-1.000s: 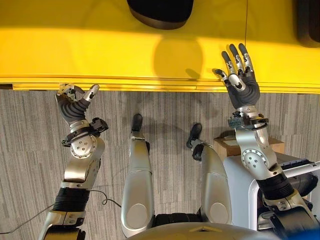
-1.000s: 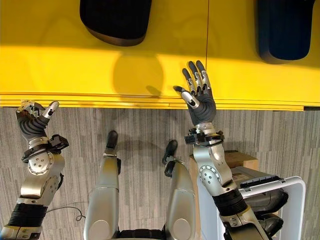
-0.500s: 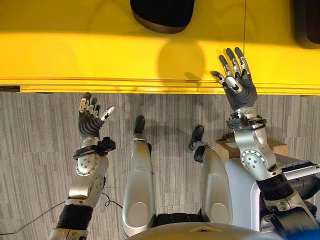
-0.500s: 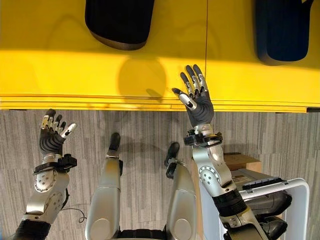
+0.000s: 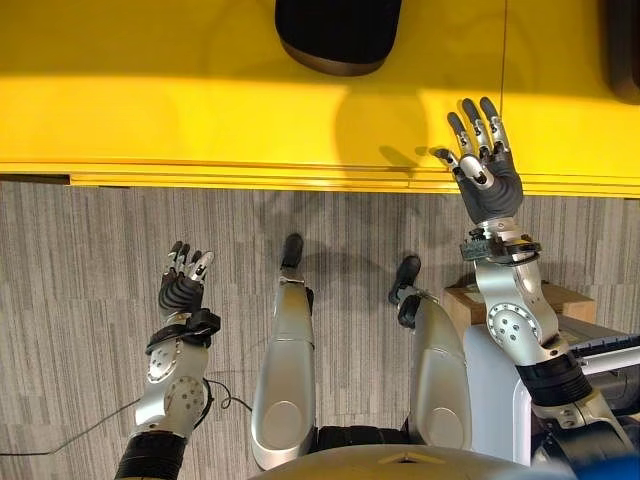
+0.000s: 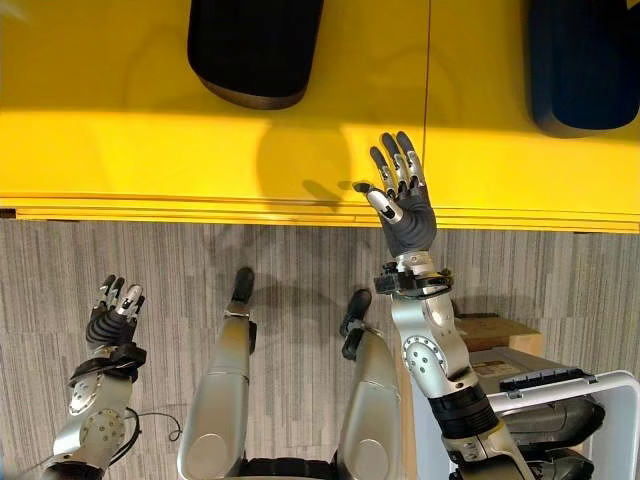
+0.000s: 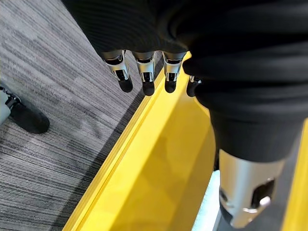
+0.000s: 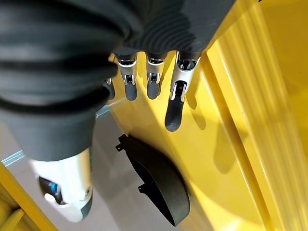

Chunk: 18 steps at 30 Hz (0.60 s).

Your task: Move parts from the plastic box to the shelf.

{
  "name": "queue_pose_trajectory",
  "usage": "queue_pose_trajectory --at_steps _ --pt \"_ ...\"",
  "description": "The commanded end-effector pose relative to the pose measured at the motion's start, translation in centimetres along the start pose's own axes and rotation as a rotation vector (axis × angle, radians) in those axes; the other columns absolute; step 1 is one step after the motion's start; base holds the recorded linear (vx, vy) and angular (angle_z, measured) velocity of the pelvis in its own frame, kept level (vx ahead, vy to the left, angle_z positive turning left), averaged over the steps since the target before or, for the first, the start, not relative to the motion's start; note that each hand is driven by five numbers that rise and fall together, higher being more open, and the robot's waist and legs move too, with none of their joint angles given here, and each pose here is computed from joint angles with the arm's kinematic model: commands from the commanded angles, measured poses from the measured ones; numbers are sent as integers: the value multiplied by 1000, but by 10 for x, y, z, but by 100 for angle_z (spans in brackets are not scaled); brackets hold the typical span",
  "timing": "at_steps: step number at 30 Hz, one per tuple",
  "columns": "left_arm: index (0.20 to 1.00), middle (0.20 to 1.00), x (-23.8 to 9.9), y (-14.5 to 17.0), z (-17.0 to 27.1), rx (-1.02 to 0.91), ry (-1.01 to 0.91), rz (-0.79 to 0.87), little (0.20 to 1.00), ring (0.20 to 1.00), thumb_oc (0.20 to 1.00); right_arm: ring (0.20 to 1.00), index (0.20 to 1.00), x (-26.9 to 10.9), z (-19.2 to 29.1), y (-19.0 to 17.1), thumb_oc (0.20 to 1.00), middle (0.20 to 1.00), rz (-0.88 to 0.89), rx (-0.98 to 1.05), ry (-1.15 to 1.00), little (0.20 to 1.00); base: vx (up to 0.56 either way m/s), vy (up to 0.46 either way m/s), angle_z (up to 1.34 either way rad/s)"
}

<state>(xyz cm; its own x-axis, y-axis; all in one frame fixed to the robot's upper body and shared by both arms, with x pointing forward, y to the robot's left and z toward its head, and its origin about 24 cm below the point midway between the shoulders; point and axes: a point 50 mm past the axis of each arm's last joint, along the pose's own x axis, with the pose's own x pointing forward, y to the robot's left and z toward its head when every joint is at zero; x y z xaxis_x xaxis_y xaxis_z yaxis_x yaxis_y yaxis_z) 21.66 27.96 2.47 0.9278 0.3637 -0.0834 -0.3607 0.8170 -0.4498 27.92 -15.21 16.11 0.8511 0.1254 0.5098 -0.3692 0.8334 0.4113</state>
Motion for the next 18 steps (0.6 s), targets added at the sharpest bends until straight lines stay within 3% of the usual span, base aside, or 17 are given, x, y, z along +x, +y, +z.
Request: queue_pose_trajectory --at_steps 1,11,18 --pt "1000 1000 -5 12 21 10 -55 -82 1000 1000 1000 1000 1000 -17 -10 -17 1000 1000 -43 -30 78 1000 0 0 0" --pt "1000 1000 -5 10 50 -29 -230 -128 1000 1000 1000 1000 1000 -20 -8 -22 1000 1000 -31 -43 75 1000 2 7 0" --pt "1000 1000 -8 -3 96 -172 -551 -113 1000 1000 1000 1000 1000 -15 -8 -22 1000 1000 -37 -30 61 1000 0 0 0"
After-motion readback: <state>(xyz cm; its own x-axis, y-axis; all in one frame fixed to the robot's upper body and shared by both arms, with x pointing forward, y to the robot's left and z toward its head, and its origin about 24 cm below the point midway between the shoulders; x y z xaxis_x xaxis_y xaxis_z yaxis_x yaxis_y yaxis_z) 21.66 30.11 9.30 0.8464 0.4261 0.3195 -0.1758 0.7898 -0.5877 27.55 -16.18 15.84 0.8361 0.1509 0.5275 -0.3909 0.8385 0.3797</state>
